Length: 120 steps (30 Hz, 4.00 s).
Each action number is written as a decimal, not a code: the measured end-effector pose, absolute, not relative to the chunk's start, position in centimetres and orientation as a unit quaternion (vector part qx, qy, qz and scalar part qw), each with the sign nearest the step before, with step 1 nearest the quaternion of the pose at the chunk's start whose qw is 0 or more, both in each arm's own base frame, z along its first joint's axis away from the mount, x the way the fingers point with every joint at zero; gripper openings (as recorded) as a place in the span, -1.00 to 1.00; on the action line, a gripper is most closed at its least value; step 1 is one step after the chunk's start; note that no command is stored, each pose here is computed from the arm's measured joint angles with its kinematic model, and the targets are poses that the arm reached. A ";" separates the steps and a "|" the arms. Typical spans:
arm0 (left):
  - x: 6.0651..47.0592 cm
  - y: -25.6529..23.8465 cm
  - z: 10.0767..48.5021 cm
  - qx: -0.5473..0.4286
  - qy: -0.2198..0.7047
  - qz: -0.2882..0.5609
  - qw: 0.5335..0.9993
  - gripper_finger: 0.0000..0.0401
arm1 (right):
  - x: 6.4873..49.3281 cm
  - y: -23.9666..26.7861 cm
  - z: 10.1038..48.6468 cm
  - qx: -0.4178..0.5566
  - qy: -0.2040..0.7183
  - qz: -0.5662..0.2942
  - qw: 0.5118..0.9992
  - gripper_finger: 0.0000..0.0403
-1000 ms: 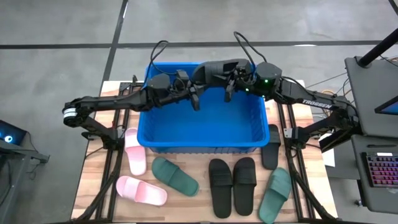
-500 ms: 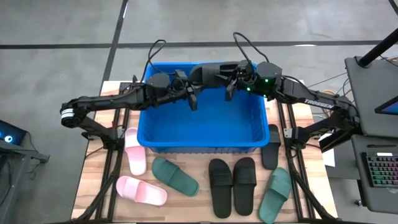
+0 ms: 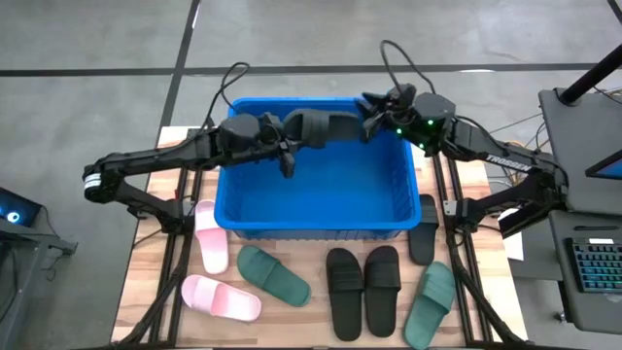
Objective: Pick and place slides into bin
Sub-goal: Put the black slide into the blue container
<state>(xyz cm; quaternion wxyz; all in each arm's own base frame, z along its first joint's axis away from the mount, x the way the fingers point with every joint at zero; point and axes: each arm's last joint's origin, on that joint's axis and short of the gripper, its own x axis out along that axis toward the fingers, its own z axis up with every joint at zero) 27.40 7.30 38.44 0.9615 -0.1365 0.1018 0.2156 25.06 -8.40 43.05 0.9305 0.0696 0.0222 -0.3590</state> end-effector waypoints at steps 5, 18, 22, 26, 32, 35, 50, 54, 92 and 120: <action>26.7 7.8 37.0 -0.188 0.159 0.242 0.938 -1.00 | 23.9 -8.3 43.8 0.061 0.010 -0.381 0.922 -0.41; 25.8 12.4 33.5 -0.358 0.209 0.355 0.838 -1.00 | 23.3 -8.1 43.5 0.068 0.033 -0.383 0.920 -0.39; 26.5 13.9 32.0 -0.391 0.227 0.352 0.819 -1.00 | 23.3 -8.1 43.5 0.068 0.035 -0.383 0.920 -0.38; 27.1 15.4 29.8 -0.424 0.262 0.366 0.786 -1.00 | 23.3 -8.1 43.4 0.068 0.038 -0.383 0.920 -0.40; 27.4 16.8 27.9 -0.449 0.281 0.386 0.756 -1.00 | 23.2 -8.1 43.3 0.067 0.046 -0.384 0.920 -0.44; 27.1 17.5 27.7 -0.455 0.279 0.393 0.749 -1.00 | 23.2 -8.1 43.2 0.067 0.048 -0.384 0.920 -0.46; 25.6 19.6 27.9 -0.470 0.255 0.426 0.730 -0.90 | 23.2 -8.1 43.1 0.063 0.059 -0.384 0.919 -0.46; 25.4 19.6 27.8 -0.463 0.266 0.426 0.731 -0.66 | 23.2 -8.1 43.0 0.061 0.063 -0.384 0.919 -0.49; 24.1 17.1 30.6 -0.393 0.350 0.366 0.768 0.18 | 23.0 -8.1 42.6 0.047 0.090 -0.384 0.918 -0.47; 29.2 13.9 23.1 -0.155 0.616 0.149 0.758 -0.99 | 23.0 -8.1 42.4 0.046 0.101 -0.384 0.917 -0.57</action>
